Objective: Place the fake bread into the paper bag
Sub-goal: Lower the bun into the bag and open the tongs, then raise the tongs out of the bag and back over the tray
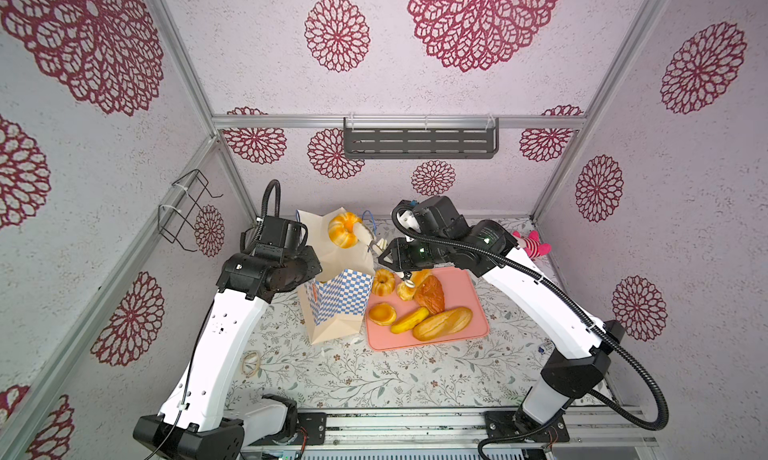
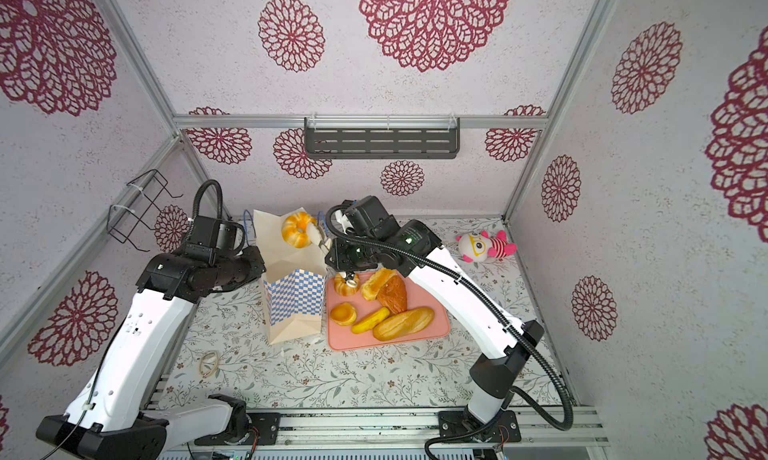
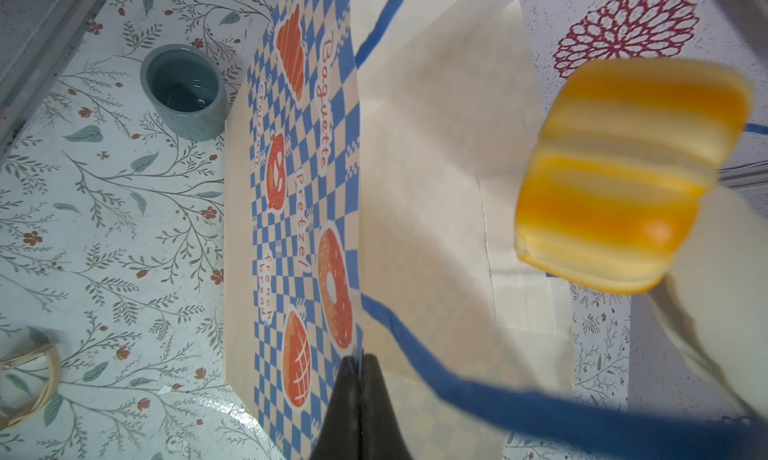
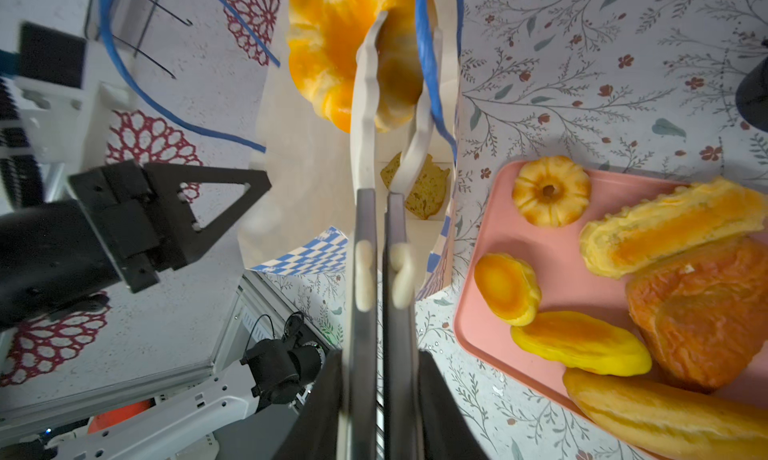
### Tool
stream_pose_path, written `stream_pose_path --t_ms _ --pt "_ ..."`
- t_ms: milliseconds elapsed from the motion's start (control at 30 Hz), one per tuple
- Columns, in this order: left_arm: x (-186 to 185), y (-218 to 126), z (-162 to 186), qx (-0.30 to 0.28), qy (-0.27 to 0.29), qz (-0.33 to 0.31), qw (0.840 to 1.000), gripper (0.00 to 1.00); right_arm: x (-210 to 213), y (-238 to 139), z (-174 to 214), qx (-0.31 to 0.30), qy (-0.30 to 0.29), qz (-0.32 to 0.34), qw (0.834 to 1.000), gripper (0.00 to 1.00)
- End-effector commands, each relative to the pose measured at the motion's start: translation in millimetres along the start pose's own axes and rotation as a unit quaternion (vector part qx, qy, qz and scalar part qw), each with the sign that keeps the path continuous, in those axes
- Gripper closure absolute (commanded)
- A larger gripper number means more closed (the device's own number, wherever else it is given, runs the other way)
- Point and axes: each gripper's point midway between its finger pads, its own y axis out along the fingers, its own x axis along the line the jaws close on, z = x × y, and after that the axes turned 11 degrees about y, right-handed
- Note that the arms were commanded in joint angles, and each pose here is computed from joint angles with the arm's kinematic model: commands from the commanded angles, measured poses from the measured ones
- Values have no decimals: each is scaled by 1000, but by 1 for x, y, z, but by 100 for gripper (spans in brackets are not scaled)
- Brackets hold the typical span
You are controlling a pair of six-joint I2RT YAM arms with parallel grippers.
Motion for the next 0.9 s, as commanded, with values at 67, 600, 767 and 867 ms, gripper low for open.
stream_pose_path --t_ms 67,600,767,867 --pt "-1 -4 -6 -15 1 2 1000 100 2 -13 -5 -22 -28 10 999 82" --pt "-2 -3 -8 -15 6 3 1000 100 1 -10 -2 -17 -26 8 999 60" --pt "-2 -4 -6 -14 6 4 1000 100 9 -14 -3 -21 -28 -9 999 62" --pt "-2 -4 -6 -14 6 4 1000 100 17 -20 -6 -29 -30 -28 999 62"
